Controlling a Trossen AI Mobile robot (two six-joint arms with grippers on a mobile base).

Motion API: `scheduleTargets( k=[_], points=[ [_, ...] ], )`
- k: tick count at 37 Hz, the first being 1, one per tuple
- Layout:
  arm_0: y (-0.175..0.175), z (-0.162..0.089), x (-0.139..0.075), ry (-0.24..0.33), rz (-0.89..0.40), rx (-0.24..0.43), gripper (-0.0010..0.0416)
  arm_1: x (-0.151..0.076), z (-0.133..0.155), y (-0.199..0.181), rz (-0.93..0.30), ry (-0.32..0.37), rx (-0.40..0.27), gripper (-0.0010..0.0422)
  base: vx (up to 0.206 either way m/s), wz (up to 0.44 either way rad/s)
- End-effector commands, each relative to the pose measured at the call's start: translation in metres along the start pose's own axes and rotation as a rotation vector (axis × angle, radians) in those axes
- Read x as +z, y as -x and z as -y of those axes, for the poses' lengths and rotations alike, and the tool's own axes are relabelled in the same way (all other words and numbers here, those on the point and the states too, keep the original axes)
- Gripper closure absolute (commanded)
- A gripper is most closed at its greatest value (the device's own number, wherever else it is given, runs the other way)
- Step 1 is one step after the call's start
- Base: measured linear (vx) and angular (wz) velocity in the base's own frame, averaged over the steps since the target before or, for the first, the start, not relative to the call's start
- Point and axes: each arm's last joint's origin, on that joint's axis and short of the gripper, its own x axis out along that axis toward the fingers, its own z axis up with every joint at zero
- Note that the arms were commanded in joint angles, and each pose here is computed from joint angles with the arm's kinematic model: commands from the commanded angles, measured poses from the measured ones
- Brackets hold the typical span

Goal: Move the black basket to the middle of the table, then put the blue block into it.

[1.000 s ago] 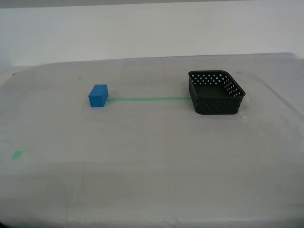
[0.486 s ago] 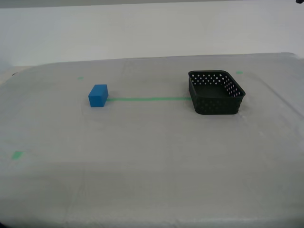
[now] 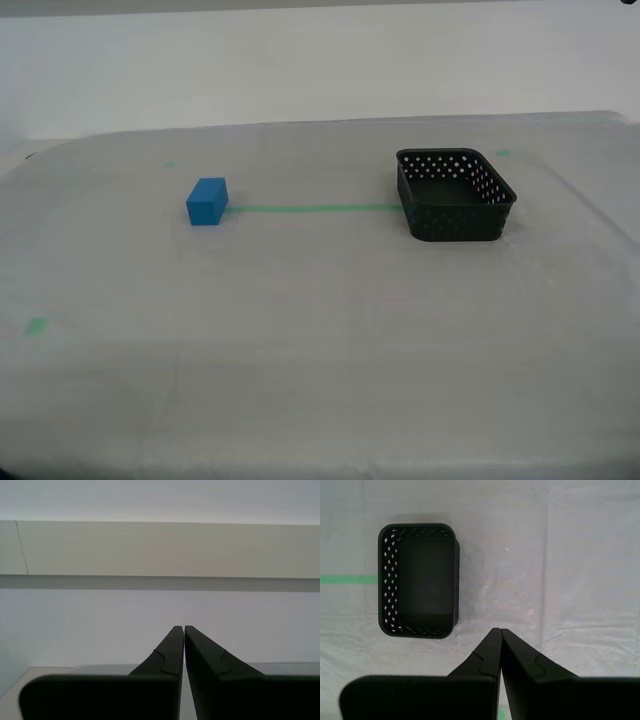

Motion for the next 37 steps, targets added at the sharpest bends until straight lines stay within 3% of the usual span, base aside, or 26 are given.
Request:
scheduleTargets(
  k=[1,24,30,37],
  points=[
    [0.0005,-0.0004,-0.0001,0.000,0.000,0.002,0.0406,0.0005,0.0001,0.0000,0.005,-0.002,0.000,0.0412,0.000,0.000],
    [0.0000,-0.0013,-0.0031,0.002,-0.033,-0.009,0.0398,0.0005,0.0001,0.0000,0.005,-0.002,0.000,0.0412,0.000,0.000],
    [0.0000,-0.0018,-0.0033,0.004,-0.035,-0.008,0.0353,0.0005,0.0001,0.0000,0.005,-0.002,0.000,0.0412,0.000,0.000],
    [0.0000,-0.0022,-0.0033,0.003,-0.034,-0.008,0.0267,0.0005,0.0001,0.0000,0.005,-0.002,0.000,0.0412,0.000,0.000]
  ],
)
